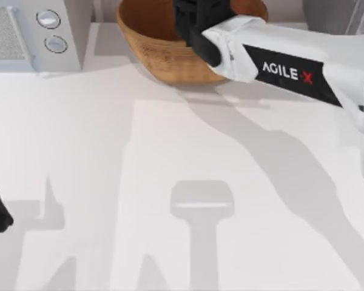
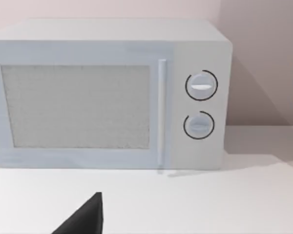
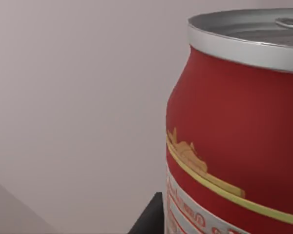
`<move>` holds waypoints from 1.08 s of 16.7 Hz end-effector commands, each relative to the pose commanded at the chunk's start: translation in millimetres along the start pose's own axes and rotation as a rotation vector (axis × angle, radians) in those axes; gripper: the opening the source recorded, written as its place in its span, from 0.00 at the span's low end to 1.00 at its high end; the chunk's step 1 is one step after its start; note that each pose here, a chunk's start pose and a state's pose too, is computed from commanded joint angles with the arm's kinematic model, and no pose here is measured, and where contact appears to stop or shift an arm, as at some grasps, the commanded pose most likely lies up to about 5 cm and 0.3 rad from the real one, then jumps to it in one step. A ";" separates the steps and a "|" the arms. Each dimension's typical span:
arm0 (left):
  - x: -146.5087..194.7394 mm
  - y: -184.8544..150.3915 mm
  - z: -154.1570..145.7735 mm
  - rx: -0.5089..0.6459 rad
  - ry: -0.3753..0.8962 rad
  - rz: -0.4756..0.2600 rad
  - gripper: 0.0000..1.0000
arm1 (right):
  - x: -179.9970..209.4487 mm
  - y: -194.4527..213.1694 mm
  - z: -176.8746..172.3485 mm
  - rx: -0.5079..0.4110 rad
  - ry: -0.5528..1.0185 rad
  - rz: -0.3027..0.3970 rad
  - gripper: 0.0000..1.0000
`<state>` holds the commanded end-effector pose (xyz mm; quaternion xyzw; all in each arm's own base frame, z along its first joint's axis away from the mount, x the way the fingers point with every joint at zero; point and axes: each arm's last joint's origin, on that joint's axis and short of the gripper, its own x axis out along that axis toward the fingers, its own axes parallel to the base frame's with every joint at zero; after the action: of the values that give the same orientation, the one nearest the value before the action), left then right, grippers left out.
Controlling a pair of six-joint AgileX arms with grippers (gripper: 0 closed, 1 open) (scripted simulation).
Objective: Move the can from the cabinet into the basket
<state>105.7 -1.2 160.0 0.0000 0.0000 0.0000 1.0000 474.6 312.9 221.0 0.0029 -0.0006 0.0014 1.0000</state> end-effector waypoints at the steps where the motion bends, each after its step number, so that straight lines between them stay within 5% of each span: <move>1: 0.0 0.0 0.0 0.000 0.000 0.000 1.00 | 0.1 0.0 0.0 0.000 0.000 0.000 0.00; 3: 0.0 0.0 0.0 0.000 0.000 0.000 1.00 | 0.1 0.0 0.0 0.000 0.000 0.000 0.00; 16: 0.0 0.0 0.0 0.000 0.000 0.000 1.00 | 0.1 0.0 0.0 0.000 0.000 0.000 0.98; 18: 0.0 0.0 0.0 0.000 0.000 0.000 1.00 | 0.1 0.0 0.0 0.000 0.000 0.000 1.00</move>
<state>105.7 -1.2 160.0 0.0000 0.0000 0.0000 1.0000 474.8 312.9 220.9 0.0029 -0.0006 0.0014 1.0000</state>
